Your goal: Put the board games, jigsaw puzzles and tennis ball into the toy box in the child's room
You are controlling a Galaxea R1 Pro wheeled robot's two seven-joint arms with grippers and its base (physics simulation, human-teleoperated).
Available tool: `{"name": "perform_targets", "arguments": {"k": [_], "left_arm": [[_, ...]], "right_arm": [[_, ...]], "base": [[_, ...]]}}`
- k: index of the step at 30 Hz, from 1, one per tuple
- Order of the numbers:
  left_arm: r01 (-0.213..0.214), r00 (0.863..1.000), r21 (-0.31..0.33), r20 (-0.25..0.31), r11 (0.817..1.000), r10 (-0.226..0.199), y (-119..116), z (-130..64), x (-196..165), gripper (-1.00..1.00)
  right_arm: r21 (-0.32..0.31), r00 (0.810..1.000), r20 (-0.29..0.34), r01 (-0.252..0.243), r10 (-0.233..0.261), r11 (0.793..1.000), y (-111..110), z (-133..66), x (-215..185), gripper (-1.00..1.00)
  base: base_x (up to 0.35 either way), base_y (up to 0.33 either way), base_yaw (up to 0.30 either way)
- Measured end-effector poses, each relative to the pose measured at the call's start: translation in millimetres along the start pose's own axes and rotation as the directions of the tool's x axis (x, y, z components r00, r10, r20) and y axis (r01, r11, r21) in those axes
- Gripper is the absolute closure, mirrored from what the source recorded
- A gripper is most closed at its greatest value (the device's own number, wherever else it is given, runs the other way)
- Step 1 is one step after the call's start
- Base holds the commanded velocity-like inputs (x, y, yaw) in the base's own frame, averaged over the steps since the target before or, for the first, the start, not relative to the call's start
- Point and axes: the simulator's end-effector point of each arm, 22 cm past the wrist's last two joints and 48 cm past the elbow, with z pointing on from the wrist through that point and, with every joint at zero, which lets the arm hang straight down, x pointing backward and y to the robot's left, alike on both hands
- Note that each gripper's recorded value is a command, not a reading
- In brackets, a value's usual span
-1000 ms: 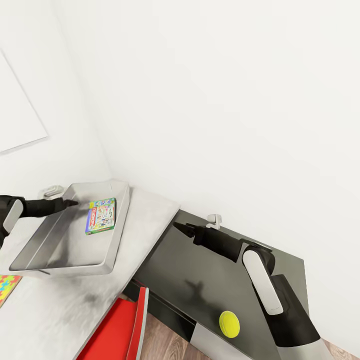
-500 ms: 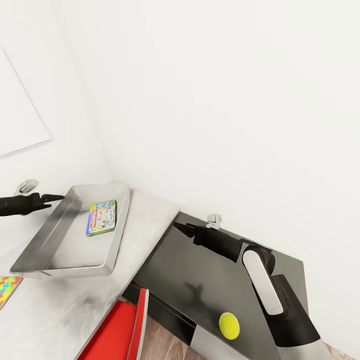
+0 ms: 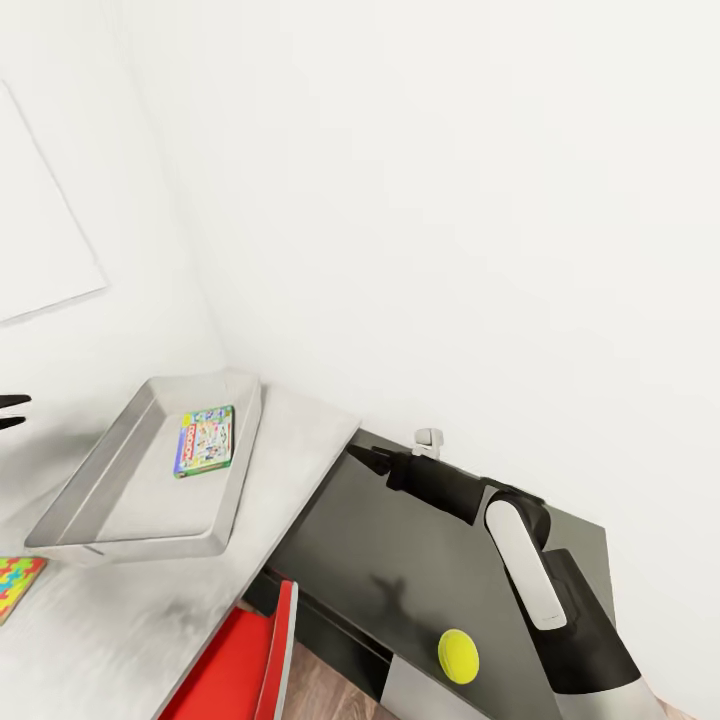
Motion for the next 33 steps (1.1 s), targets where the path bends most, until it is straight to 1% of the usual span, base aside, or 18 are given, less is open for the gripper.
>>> {"name": "perform_targets", "arguments": {"k": [1,2,3,4,6,8,11,12,14,15,16,19,20,24,33], "left_arm": [[0.020,1.000,0.019,0.014,1.000,-0.021,6,-14.5,6,-1.00],[0.028,0.999,0.028,0.025,0.999,-0.028,9,-22.4,9,-1.00],[0.033,0.999,0.031,0.042,0.999,-0.034,18,-37.0,16,-1.00],[0.036,0.998,0.018,0.052,0.999,-0.037,25,-44.6,20,-1.00],[0.057,0.995,-0.033,0.079,0.998,-0.054,51,-69.4,40,-1.00],[0.065,0.994,-0.048,0.093,0.997,-0.060,60,-77.9,49,-1.00],[0.055,0.995,-0.075,0.093,0.996,-0.048,70,-87.7,64,-1.00],[0.054,0.995,-0.078,0.088,0.995,-0.047,71,-88.2,67,-1.00],[0.056,0.997,-0.088,0.061,0.995,-0.051,75,-86.9,77,-1.00],[0.059,0.998,-0.093,0.036,0.994,-0.056,77,-83.9,86,-1.00],[0.062,0.998,-0.094,0.012,0.994,-0.061,78,-78.8,94,-1.00],[0.065,0.998,-0.083,-0.020,0.994,-0.067,76,-66.7,105,-1.00],[0.067,0.997,-0.074,-0.032,0.995,-0.069,75,-59.8,109,-1.00],[0.070,0.996,-0.050,-0.047,0.996,-0.073,70,-46.0,115,-1.00],[0.060,0.997,-0.038,-0.041,0.997,-0.061,64,-46.0,112,-1.00]], "right_arm": [[-0.001,1.000,0.002,0.002,-0.002,1.000,1,-0.2,0,-1.00],[-0.002,1.000,0.004,0.003,-0.003,1.000,1,-0.5,-1,-1.00],[-0.003,1.000,0.008,0.006,-0.006,1.000,2,-0.6,-2,-1.00],[-0.003,1.000,0.010,0.008,-0.008,1.000,3,-0.8,-3,-1.00],[-0.005,1.000,0.016,0.013,-0.012,1.000,5,-1.2,-5,-1.00],[-0.007,1.000,0.019,0.016,-0.015,1.000,6,-1.5,-6,-1.00],[-0.010,1.000,0.024,0.020,-0.020,1.000,9,-2.0,-8,-1.00],[-0.010,0.999,0.025,0.021,-0.021,1.000,10,-2.1,-9,-1.00],[-0.012,0.999,0.027,0.023,-0.023,1.000,11,-2.4,-9,-1.00],[-0.010,0.999,0.027,0.021,-0.021,1.000,11,-3.1,-8,-1.00],[-0.008,0.999,0.027,0.017,-0.017,1.000,10,-4.2,-5,-1.00],[-0.005,0.999,0.037,0.017,-0.017,1.000,10,-6.1,-3,-1.00],[-0.004,0.999,0.042,0.018,-0.018,1.000,10,-6.8,-4,-1.00],[-0.005,0.998,0.054,0.023,-0.023,1.000,13,-7.8,-5,-1.00],[-0.009,0.997,0.063,0.037,-0.036,0.999,19,-9.1,-8,-1.00]], "base": [[0.000,0.000,0.000],[0.000,0.000,0.000],[0.000,0.000,0.000],[0.000,0.000,0.000],[0.000,0.000,0.000],[0.000,0.000,0.000],[0.000,0.000,0.000],[0.000,0.000,0.000],[0.000,0.000,0.000],[-0.005,0.000,0.000],[-0.014,0.000,0.000],[-0.036,0.000,0.000],[-0.024,0.000,0.000],[-0.009,0.000,0.000],[-0.001,0.000,0.000]]}}
